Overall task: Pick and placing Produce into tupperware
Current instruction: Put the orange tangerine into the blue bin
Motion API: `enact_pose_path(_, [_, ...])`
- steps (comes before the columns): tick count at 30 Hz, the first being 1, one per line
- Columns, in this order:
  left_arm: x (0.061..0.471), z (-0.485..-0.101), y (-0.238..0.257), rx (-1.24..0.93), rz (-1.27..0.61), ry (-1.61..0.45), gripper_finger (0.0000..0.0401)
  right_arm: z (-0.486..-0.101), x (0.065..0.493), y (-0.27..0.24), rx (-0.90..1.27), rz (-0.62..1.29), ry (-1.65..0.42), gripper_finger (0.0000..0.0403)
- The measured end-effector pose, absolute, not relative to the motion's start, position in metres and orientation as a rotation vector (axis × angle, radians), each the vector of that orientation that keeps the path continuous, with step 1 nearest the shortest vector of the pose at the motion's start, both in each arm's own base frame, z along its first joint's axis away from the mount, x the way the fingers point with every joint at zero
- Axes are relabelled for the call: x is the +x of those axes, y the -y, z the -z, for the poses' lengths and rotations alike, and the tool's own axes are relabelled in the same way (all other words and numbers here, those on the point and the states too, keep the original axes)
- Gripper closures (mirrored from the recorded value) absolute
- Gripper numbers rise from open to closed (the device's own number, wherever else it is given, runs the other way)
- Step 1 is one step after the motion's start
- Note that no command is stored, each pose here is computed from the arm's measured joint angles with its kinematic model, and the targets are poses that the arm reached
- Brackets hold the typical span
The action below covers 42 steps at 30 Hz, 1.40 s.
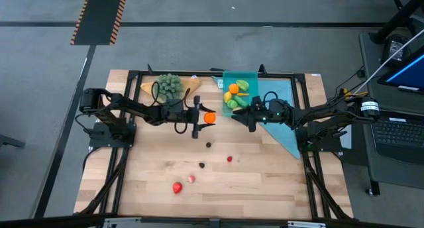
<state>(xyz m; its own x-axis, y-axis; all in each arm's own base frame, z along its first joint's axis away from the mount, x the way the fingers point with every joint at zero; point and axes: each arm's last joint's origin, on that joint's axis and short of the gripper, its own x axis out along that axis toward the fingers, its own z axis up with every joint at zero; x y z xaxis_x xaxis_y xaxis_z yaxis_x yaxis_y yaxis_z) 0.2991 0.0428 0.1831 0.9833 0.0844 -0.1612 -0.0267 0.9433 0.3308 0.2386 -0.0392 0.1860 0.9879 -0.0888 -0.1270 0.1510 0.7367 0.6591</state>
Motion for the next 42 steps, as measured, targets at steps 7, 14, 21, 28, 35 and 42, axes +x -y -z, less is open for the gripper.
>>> enact_pose_path(7, [0.311, -0.195, -0.042, 0.381, -0.042, -0.193, 0.0171, -0.186, 0.239, 0.039, 0.776, 0.127, -0.087, 0.0189])
enact_pose_path(14, [0.319, -0.205, -0.042, 0.382, -0.034, -0.214, 0.0171, -0.194, 0.248, 0.037, 0.762, 0.107, -0.07, 0.0189])
enact_pose_path(21, [0.321, -0.209, -0.042, 0.386, -0.055, -0.21, 0.0171, -0.196, 0.273, 0.037, 0.716, 0.09, -0.089, 0.0189])
enact_pose_path(28, [0.321, -0.209, -0.043, 0.397, -0.058, -0.213, 0.0171, -0.2, 0.297, 0.039, 0.713, 0.061, -0.092, 0.0189])
enact_pose_path(35, [0.32, -0.204, -0.043, 0.414, -0.075, -0.259, 0.0171, -0.194, 0.316, 0.041, 0.721, 0.053, -0.129, 0.0188])
enact_pose_path(42, [0.319, -0.202, -0.043, 0.428, -0.084, -0.282, 0.0171, -0.193, 0.318, 0.041, 0.721, 0.051, -0.134, 0.0189])
